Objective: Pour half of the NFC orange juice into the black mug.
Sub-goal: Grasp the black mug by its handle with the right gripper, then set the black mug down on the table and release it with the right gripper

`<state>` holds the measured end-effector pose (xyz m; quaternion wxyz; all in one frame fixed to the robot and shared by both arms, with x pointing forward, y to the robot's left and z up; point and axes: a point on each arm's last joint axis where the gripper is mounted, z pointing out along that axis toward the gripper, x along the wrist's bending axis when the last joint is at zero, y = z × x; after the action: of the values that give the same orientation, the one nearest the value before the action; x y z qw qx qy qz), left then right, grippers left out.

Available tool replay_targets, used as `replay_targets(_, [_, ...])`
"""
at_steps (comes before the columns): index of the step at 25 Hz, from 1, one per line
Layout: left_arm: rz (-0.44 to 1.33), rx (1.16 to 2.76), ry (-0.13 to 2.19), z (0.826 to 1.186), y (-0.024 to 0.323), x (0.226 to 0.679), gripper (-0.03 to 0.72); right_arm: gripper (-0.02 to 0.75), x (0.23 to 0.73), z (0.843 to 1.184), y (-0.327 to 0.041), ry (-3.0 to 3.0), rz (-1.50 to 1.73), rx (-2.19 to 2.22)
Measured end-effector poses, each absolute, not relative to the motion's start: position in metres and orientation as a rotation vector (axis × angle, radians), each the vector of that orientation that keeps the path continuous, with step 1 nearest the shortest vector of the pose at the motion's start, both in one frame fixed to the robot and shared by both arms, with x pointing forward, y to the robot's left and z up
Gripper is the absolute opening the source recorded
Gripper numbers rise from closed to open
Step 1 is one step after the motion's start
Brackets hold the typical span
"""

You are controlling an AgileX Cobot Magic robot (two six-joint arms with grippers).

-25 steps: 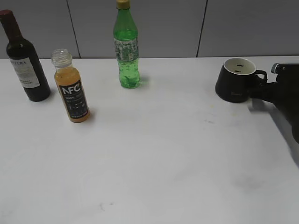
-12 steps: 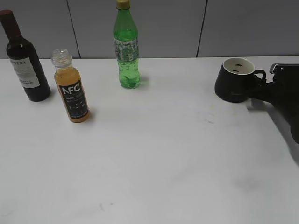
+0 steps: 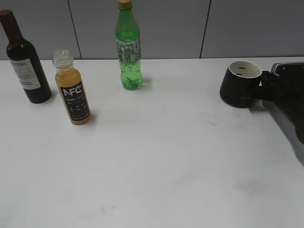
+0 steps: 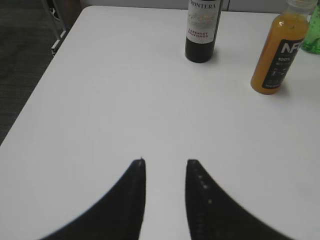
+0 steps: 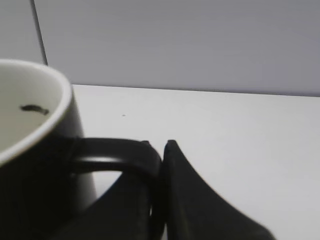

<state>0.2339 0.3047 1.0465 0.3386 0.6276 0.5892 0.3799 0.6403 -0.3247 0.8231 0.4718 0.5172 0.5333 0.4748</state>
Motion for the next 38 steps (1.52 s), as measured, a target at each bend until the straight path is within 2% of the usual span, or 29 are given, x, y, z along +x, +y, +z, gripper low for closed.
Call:
replay_targets(16, [0.989, 1.635, 1.535, 1.047, 0.305, 0.234, 0.221, 0.024, 0.641, 0.828, -0.325, 1.314, 1.159, 1.268])
replay_targets(23, [0.989, 1.635, 1.535, 1.047, 0.305, 0.234, 0.221, 0.024, 0.628, 0.864, -0.316, 1.295, 1.172, 1.251])
replay_targets(31, [0.989, 1.635, 1.535, 1.047, 0.305, 0.234, 0.221, 0.024, 0.596, 0.905, -0.248, 1.364, 1.291, 1.140])
replay_targets(38, [0.989, 1.635, 1.535, 1.047, 0.305, 0.234, 0.221, 0.024, 0.563, 0.907, -0.173, 1.483, 1.391, 1.079])
